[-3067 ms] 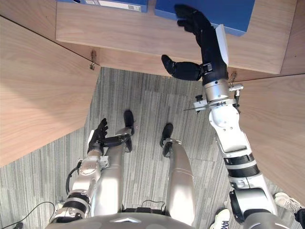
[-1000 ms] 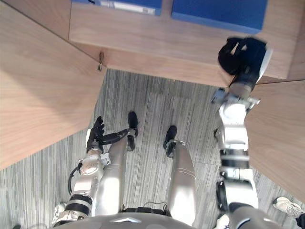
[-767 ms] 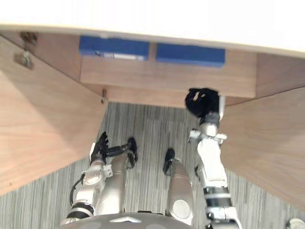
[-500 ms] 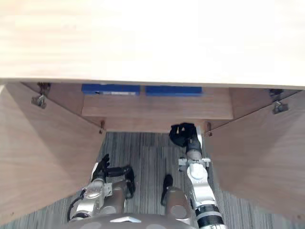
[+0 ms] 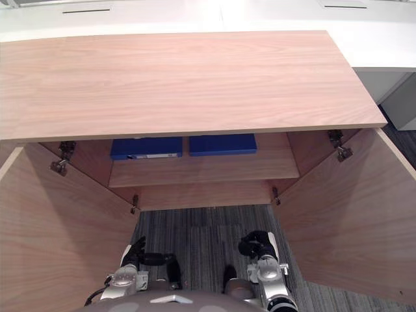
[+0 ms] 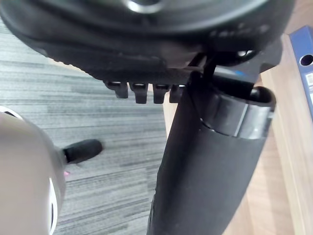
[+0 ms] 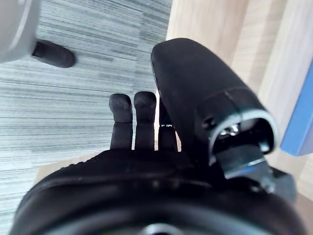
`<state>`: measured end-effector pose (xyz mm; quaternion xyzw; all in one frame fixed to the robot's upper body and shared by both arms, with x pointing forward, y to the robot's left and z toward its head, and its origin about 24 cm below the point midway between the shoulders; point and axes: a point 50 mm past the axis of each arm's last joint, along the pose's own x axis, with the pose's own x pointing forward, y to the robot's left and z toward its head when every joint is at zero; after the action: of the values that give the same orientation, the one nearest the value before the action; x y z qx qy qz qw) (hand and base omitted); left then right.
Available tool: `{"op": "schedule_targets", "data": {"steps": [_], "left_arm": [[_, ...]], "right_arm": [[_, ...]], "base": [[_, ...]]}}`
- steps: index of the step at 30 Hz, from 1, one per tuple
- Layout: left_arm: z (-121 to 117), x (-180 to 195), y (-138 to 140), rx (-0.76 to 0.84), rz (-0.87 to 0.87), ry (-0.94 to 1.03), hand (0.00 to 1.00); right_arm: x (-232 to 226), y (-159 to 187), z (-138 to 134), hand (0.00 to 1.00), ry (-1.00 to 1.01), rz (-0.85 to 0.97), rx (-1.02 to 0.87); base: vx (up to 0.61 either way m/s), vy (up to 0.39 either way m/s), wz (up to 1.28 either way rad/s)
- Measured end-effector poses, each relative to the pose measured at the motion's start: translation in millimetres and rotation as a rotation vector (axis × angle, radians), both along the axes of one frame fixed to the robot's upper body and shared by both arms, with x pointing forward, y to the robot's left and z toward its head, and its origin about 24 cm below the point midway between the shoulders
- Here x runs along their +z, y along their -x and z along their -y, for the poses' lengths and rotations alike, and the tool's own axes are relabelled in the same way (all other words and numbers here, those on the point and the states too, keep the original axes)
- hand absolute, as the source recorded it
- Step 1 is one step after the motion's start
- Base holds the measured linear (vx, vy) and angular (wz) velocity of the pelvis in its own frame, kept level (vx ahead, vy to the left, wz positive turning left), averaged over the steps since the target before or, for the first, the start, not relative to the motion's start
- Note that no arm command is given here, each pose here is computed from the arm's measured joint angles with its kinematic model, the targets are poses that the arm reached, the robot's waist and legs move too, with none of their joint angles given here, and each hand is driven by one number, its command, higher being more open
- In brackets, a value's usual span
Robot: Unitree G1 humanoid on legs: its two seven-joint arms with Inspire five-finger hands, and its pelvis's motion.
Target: Walk over to the cabinet, pick up the folder, carry it to the office cabinet, place the folder inside the office cabinet, then close the office cabinet door
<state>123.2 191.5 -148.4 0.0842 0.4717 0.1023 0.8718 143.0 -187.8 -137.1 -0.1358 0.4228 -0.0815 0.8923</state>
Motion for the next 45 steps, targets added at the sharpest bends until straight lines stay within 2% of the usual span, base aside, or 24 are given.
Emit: {"op": "schedule_targets", "data": {"steps": [8,13,45], "left_arm": [[-3.5,-4.1,12.9,0.012,-0.040,-0.004,1.00],[-4.2,-6.9,17.6,0.010,-0.067,-0.002,1.00],[-1.7,-9.9,18.2,-0.006,-0.094,0.014,1.00]], "right_arm": [[-10.2,17.6,5.0,1.00,-0.012,-0.091,-0.066],[-16.4,29.2,8.2,1.00,-0.072,-0.132,-0.198],[-20.7,30.4,7.0,1.00,-0.092,-0.172,-0.230]], "base": [[-0.14,0.036,-0.06],[-0.01,0.019,0.05],[0.01,-0.005,-0.01]]}}
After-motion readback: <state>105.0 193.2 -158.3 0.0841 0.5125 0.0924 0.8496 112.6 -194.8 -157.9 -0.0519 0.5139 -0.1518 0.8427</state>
